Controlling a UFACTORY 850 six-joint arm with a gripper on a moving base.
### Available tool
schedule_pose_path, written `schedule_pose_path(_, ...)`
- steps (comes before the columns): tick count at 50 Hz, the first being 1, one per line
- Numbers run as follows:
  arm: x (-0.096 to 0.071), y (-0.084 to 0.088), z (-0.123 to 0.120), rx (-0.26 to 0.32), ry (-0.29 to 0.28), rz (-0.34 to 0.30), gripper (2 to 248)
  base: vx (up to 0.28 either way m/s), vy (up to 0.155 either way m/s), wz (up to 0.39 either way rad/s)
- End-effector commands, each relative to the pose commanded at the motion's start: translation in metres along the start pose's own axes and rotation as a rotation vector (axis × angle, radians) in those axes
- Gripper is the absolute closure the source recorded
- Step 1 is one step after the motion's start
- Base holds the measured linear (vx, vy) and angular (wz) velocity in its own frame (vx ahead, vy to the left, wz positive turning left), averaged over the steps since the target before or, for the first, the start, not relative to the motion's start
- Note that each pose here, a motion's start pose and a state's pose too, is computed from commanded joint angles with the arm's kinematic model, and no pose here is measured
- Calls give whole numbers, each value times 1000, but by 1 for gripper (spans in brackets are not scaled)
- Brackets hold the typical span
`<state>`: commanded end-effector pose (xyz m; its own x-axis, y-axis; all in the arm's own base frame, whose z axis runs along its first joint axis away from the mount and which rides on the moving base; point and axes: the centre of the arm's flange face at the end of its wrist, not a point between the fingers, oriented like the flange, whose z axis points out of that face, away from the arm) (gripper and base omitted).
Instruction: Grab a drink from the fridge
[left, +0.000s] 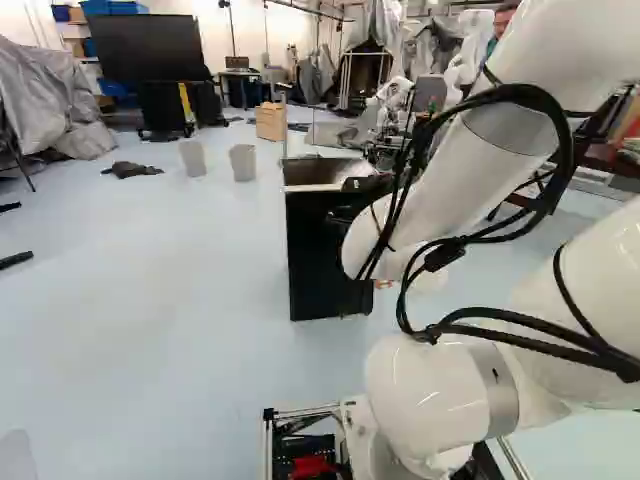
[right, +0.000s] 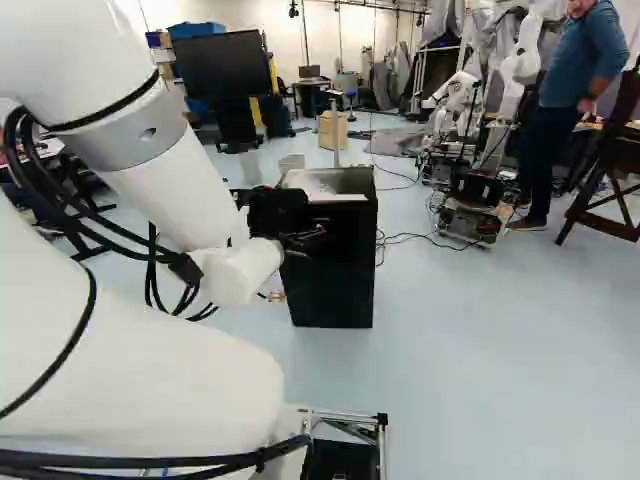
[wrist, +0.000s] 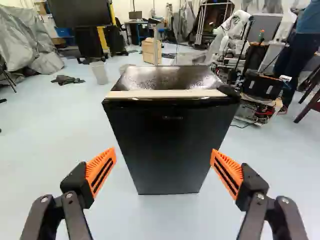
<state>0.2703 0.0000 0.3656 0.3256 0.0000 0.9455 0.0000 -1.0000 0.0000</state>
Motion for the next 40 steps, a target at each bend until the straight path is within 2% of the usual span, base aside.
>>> schedule_pose_path(13, 0, 0, 0, 0, 0, 0, 3, 0, 2, 0)
schedule_pose_path(40, 0, 0, 0, 0, 0, 0, 3, 28, 47, 5)
